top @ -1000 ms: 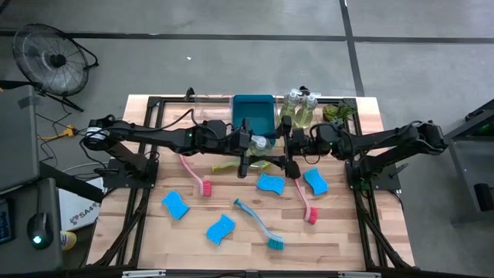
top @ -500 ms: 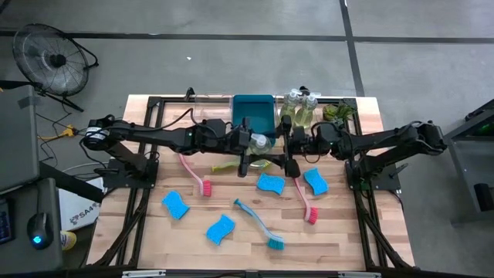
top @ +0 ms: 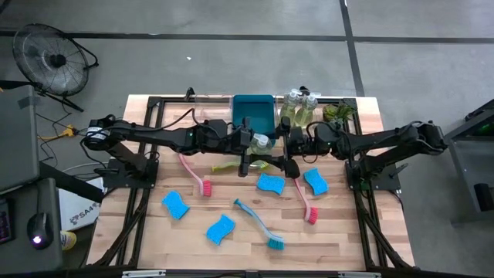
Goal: Pick & Place Kitchen Sink Supplies
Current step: Put the green dish soap into the right transparent bin
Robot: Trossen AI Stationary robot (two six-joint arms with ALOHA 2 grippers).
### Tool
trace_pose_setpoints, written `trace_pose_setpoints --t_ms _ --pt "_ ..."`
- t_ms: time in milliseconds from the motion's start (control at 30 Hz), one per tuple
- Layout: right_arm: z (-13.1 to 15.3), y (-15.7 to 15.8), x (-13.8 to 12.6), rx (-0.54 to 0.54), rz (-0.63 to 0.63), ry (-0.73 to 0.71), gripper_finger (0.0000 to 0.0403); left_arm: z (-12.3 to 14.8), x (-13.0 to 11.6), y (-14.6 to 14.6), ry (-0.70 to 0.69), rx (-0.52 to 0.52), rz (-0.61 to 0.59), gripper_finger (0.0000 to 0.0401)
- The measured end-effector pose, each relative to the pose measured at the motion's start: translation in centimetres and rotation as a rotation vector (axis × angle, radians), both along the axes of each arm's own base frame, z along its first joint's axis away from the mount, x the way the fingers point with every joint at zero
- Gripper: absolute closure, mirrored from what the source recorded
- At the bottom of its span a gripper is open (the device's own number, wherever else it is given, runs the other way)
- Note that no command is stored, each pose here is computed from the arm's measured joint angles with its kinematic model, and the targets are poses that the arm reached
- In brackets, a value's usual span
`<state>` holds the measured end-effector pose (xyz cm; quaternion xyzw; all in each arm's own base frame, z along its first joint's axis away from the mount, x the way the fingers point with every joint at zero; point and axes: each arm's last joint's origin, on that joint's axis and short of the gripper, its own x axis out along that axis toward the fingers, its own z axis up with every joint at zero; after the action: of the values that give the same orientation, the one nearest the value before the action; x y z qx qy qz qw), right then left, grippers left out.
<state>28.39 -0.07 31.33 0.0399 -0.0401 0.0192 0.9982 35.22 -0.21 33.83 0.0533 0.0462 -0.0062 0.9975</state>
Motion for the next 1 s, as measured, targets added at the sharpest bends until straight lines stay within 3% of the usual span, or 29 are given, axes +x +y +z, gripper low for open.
trace_pose_setpoints --t_ms 200,667,1000 --pt "0.08 0.04 0.03 -0.056 0.017 -0.014 0.0058 -0.49 0.58 -0.06 -0.008 -0.015 -0.010 0.0201" --pt "0.44 0.10 0.06 -0.093 0.032 -0.068 0.0120 -0.29 0.65 -0.06 -0.035 -0.018 -0.009 0.0201" --pt "0.45 0.07 0.05 -0.087 0.015 -0.068 0.0122 -0.27 0.65 -0.06 -0.037 -0.010 -0.010 0.0201"
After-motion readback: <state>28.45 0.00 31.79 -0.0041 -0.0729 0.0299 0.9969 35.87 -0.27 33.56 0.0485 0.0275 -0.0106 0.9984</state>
